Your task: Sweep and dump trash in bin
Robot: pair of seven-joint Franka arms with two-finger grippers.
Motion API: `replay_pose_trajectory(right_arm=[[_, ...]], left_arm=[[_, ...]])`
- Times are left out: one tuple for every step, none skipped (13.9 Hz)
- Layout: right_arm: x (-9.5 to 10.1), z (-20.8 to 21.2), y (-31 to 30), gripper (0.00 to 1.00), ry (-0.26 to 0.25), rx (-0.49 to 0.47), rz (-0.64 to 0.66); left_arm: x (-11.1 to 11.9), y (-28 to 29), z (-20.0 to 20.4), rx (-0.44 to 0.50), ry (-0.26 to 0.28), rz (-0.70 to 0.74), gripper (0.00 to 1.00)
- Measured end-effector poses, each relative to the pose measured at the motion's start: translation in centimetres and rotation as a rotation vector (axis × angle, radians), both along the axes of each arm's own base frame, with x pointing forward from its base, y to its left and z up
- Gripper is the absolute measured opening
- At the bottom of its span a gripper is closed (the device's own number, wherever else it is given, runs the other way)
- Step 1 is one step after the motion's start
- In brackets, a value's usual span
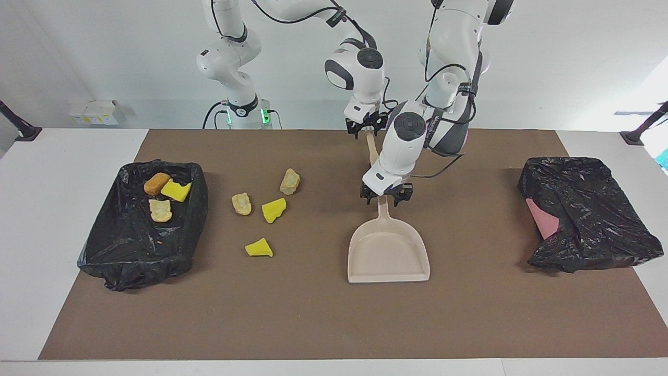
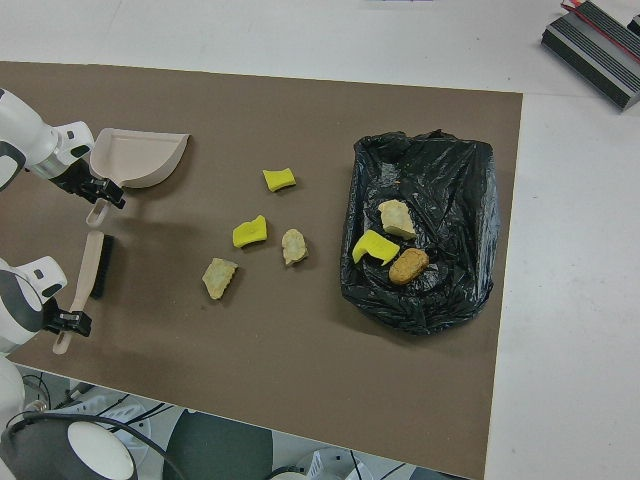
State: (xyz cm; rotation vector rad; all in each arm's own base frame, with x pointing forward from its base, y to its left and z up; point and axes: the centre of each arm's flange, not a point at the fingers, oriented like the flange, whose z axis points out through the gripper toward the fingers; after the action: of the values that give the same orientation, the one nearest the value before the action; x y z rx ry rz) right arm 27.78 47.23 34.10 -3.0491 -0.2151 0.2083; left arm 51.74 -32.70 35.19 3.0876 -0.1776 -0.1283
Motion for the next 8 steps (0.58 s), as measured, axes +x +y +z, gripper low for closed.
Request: replay_pose_trajectory(right_arm=[[-0.2, 0.0, 0.1, 0.50, -0.001, 0.001, 0.003], [-0.2, 0.1, 0.1, 0.49, -0.001, 0.001, 0.004], [-0.2, 0.1, 0.1, 0.41, -0.001, 0.001, 0.004], [-0.2, 0.1, 0.1, 0.27, -0.001, 0.001, 0.004], [-0.2, 0.1, 0.1, 0.26, -0.001, 0.001, 0.006], [-0.2, 0.0, 0.1, 0.26, -0.001, 0.001, 0.007], [-0.2, 0.0, 0.1, 0.26, -0.001, 0.001, 0.007], [-0.1, 0.0, 0.0, 0.26, 0.000, 0.000, 0.007]], left_arm=[[-0.2, 0.1, 0.0, 0.008, 0.015, 0.002, 0.57], [-0.3, 0.1, 0.2, 0.010, 0.019, 0.001, 0.44], [-0.4, 0.1, 0.4, 0.010, 0.019, 0.002, 0.32], [-0.3, 0.1, 0.7, 0.010, 0.019, 0.003, 0.31], [-0.3, 0.2, 1.1, 0.010, 0.017, 0.005, 0.31], [-0.1, 0.3, 1.7, 0.010, 0.015, 0.007, 0.31], [0.3, 0.3, 2.5, 0.008, 0.011, 0.010, 0.31], [0.7, 0.3, 3.4, 0.004, 0.002, 0.013, 0.31]])
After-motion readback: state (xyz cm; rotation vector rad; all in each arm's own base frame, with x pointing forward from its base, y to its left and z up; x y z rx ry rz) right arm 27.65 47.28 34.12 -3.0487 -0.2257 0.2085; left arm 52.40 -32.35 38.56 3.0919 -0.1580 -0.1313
